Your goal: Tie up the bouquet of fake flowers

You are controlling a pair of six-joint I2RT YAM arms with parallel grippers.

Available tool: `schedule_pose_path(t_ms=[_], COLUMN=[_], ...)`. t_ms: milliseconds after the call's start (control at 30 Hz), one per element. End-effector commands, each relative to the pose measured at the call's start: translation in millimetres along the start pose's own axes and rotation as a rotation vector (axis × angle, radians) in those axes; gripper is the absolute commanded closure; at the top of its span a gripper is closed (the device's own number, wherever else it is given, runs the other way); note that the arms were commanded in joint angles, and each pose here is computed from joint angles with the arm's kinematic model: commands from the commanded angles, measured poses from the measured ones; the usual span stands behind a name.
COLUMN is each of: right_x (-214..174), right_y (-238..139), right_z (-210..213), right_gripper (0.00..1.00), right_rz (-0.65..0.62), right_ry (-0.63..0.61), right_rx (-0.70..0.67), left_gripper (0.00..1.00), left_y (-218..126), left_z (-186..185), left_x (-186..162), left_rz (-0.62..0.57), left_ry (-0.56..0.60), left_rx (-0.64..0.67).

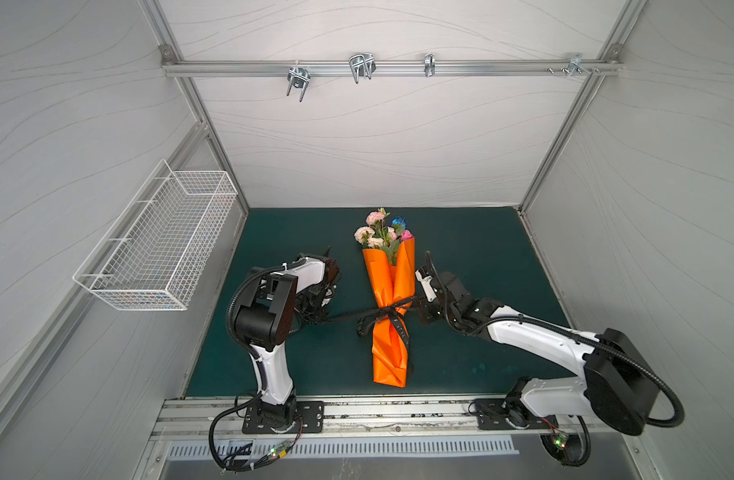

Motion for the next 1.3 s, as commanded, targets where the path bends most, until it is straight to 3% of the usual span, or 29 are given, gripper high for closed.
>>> schedule_pose_path(t_ms=[0,67,200,333,433,667,733,900,1033,1267], right_x=[6.5,6.1,6.4,7.5,7.6,7.2,7.3,6.1,7.4,9.0], right_y=[-5.4,-4.8,-5.1,-6.4,-8.1,-10.2,-10.8,-11.7,-9.9,-8.0], right_z=[-3.2,-2.8,-1.8,-0.7,-0.3,0.3,0.6,1.3,2.5,5.5], right_gripper=[1.00,1.00,1.00,1.00,1.00,1.00,1.00,1.00,1.00,1.00], right_rz=[-0.041,-0.037,-0.035,-0.036,-0.036,-0.034,-0.034,-0.030,-0.032,-0.029], right_ry=[0.019,0.017,0.017,0.018,0.021,0.029,0.029,0.029,0.032,0.028], right_rx=[-0.016,-0.012,-0.003,0.008,0.013,0.020,0.022,0.031,0.040,0.054], left_gripper=[0.81,0.61,0.51,0.39,0.38,0.41,0.49,0.60,0.59,0.57], left_y=[8.6,-6.8,-51.0,-96.4,-124.8,-155.2,-152.0,-145.1,-141.5,-139.0], left_z=[9.6,14.5,21.6,12.4,-3.4,-101.6,-111.3,-121.6,-133.3,-141.6], left_x=[1.6,4.7,2.5,-8.7,-18.4,-19.8,-15.7,-11.5,-6.7,-0.1], left_rz=[0.055,0.015,-0.123,-0.304,-0.446,-0.863,-0.945,-0.938,-0.917,-0.907], left_ry=[-0.052,-0.097,-0.207,-0.272,-0.276,0.154,0.210,0.299,0.361,0.399], left_rx=[0.045,0.047,0.043,-0.071,-0.165,-0.340,-0.389,-0.436,-0.502,-0.499])
Point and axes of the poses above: each gripper's point midway between its finger pads, its own y axis out along the fingers, its own z axis along the line the jaws close on, x = y × z, the point moved 7 cm from there along -y, back along the fingers, and after that the axes turned 4 degrees about -y, right-handed, at the moved point
